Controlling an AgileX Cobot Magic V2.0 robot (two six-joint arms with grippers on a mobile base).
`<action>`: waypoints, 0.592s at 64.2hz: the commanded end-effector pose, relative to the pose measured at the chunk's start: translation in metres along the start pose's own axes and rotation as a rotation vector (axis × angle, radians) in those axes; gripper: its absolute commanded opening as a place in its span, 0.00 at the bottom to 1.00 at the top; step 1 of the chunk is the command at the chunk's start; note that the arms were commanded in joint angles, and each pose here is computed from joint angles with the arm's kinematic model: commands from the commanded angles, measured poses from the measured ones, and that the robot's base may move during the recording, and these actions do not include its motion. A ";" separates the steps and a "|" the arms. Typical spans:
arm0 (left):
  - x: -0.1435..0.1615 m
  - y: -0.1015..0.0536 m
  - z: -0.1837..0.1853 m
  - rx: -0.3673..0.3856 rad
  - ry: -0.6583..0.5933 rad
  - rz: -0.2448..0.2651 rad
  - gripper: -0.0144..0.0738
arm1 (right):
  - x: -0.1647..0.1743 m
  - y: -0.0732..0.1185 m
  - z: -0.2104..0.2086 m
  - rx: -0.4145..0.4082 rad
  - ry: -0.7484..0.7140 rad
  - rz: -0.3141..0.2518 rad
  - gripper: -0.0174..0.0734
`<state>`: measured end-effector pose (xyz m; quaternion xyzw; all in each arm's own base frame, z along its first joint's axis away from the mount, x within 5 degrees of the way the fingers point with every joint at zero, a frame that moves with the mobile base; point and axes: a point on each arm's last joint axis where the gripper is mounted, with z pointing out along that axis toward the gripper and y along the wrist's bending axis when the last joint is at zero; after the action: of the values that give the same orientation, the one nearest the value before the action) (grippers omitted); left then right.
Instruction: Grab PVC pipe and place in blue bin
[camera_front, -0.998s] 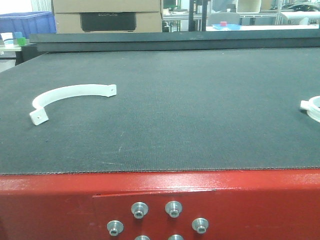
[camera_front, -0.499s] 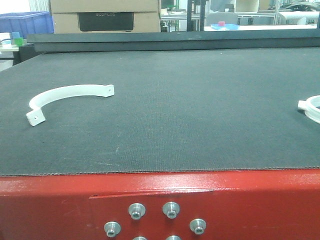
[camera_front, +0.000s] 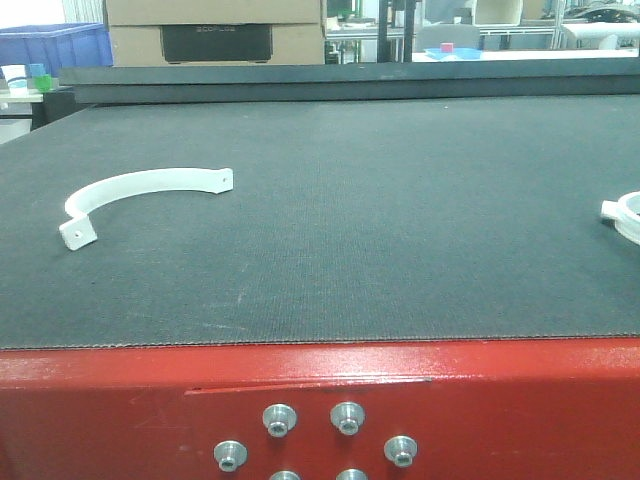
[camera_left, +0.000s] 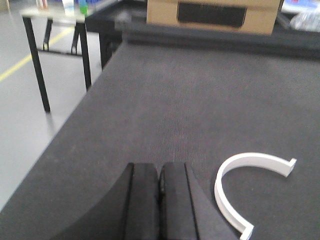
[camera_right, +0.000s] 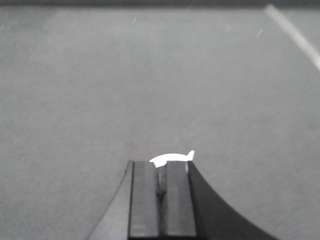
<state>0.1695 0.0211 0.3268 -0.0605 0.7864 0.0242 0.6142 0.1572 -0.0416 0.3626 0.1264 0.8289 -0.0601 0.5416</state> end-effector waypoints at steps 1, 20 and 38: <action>-0.003 -0.001 0.020 0.003 0.044 0.002 0.04 | -0.003 0.001 0.009 -0.006 0.005 0.010 0.01; -0.001 0.000 0.041 -0.001 0.080 0.002 0.04 | -0.007 0.001 0.012 -0.011 -0.031 0.017 0.01; -0.010 0.001 0.042 -0.010 -0.017 0.054 0.04 | -0.008 0.002 0.015 -0.022 -0.046 0.039 0.01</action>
<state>0.2100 0.0274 0.3177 -0.0566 0.8025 0.0328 0.5930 0.1718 -0.0436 0.3595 0.1356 0.8242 -0.0431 0.5481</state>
